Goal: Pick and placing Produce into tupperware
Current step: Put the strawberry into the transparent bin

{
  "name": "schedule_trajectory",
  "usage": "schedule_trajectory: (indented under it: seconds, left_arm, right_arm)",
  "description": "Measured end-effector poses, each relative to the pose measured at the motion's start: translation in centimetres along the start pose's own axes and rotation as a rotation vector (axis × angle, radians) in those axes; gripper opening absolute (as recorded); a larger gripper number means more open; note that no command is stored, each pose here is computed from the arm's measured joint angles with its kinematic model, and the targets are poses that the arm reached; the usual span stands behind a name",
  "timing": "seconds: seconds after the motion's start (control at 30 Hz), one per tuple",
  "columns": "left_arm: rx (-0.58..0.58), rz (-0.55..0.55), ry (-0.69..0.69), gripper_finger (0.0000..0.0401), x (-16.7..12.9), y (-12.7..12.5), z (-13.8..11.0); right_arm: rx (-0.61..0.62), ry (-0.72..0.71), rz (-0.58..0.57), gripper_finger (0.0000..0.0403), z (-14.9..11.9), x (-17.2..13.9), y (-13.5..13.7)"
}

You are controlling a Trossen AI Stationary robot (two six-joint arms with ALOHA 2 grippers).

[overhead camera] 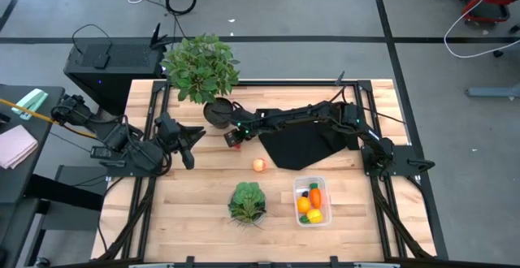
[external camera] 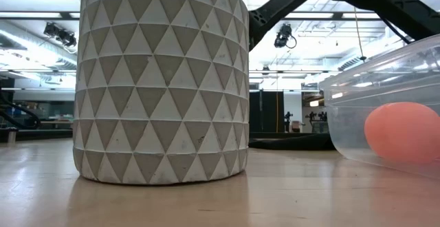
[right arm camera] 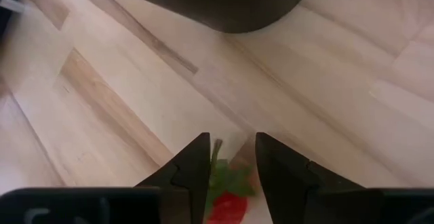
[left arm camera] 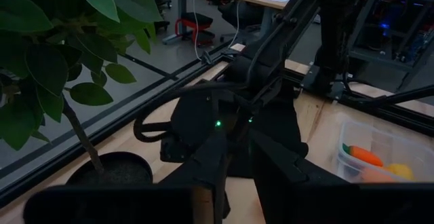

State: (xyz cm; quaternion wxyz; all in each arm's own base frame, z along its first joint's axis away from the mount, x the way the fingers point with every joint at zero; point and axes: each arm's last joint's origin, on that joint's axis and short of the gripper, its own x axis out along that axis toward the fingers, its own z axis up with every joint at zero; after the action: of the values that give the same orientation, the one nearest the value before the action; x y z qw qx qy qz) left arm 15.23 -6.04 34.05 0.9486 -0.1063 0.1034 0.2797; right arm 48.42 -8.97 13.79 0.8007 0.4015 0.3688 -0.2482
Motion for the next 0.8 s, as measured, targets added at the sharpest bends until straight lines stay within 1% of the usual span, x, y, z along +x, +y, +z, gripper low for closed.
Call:
schedule_trajectory:
  seconds: [0.2, 0.47, 0.57, 0.67, 0.7, 0.8]
  left_arm:
    - [0.001, 0.001, 0.000, 0.0067, 0.00, 0.01, 0.00]
    - [0.004, 0.001, 0.001, 0.0075, 0.01, 0.00, -0.01]
    - [0.004, 0.001, 0.001, 0.0071, 0.01, 0.00, -0.01]
    - [0.004, 0.001, 0.001, 0.0067, 0.01, 0.00, -0.01]
    - [0.004, 0.001, 0.000, 0.0067, 0.00, 0.01, -0.01]
    - [0.004, 0.001, 0.001, 0.0069, 0.01, 0.00, -0.01]
  right_arm:
    - [-0.014, 0.010, 0.009, 0.0103, 0.15, 0.00, -0.14]
    - [-0.023, 0.023, 0.023, 0.0075, 0.07, 0.00, -0.05]
    - [-0.045, 0.025, 0.026, 0.0054, 0.06, 0.00, -0.04]
    - [-0.064, 0.025, 0.027, 0.0016, 0.07, 0.00, -0.03]
    - [-0.072, 0.024, 0.027, 0.0010, 0.07, 0.00, -0.03]
    - [-0.075, 0.023, 0.028, 0.0011, 0.08, 0.00, -0.02]
